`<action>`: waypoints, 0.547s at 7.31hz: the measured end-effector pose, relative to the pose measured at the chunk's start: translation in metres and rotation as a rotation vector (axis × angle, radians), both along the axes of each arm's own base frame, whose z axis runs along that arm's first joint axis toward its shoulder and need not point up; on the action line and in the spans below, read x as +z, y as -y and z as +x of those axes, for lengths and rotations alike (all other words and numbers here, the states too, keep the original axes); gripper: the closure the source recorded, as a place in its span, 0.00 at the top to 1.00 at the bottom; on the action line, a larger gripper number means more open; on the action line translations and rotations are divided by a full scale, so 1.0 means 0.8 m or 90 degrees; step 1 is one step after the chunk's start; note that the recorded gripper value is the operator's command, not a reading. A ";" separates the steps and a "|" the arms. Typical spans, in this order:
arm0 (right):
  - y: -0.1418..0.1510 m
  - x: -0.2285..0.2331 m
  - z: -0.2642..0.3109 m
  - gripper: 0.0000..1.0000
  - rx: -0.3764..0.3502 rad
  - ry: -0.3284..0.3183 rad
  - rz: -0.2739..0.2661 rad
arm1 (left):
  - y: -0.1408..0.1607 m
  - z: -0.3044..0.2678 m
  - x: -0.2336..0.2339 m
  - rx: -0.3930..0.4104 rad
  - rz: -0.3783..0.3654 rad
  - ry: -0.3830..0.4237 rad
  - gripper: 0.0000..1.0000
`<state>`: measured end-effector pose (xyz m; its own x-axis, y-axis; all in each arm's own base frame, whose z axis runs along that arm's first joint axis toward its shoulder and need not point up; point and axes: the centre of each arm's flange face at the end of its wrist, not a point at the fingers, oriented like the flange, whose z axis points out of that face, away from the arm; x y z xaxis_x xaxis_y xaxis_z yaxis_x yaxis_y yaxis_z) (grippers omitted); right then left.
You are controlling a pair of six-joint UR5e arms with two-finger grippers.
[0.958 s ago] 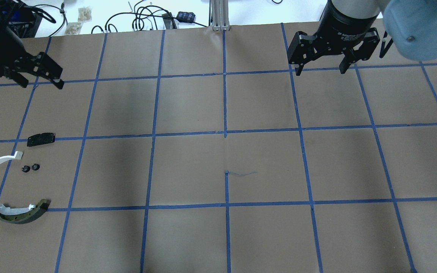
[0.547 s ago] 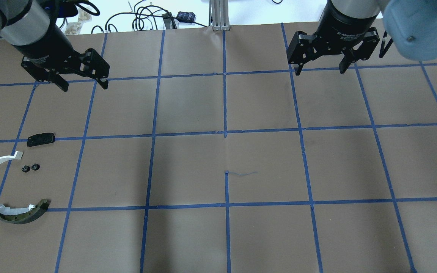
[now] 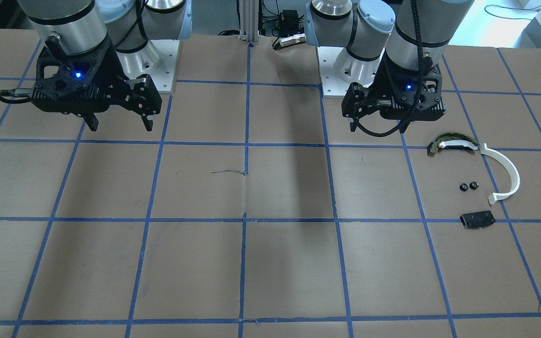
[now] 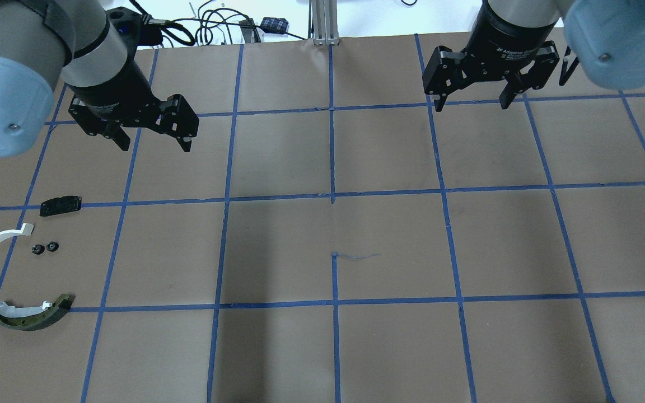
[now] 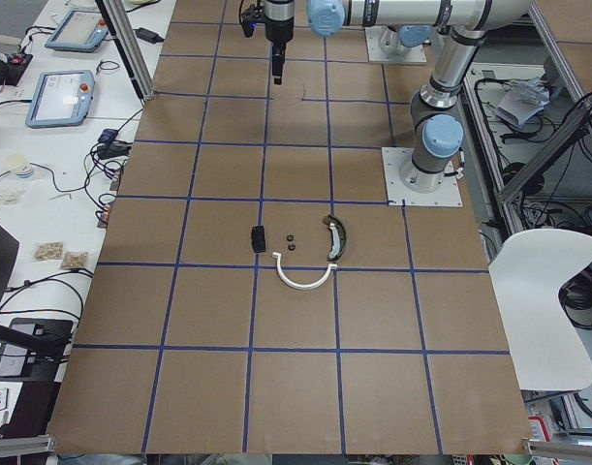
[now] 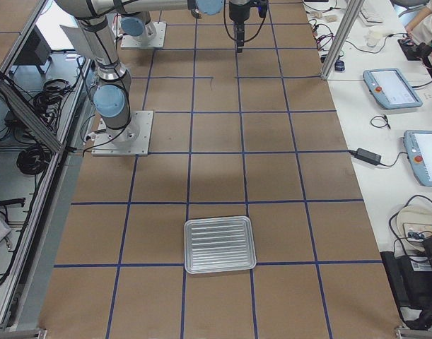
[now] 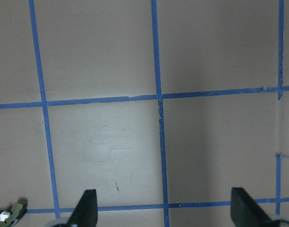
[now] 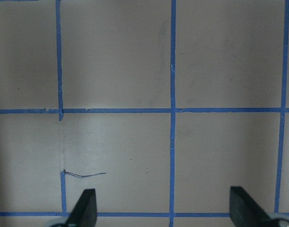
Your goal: Place bearing gear from tray to pile
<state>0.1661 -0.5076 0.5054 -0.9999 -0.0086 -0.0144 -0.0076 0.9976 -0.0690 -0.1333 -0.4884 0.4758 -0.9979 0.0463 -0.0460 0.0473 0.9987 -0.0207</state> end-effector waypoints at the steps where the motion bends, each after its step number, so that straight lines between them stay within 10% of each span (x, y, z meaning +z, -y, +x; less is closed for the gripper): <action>1: 0.000 0.000 0.000 1.00 0.000 0.000 0.000 | -0.001 0.003 0.002 0.003 0.002 0.001 1.00; 4: 0.001 -0.001 0.000 1.00 0.000 0.000 0.001 | -0.001 0.012 0.004 0.008 0.006 -0.002 1.00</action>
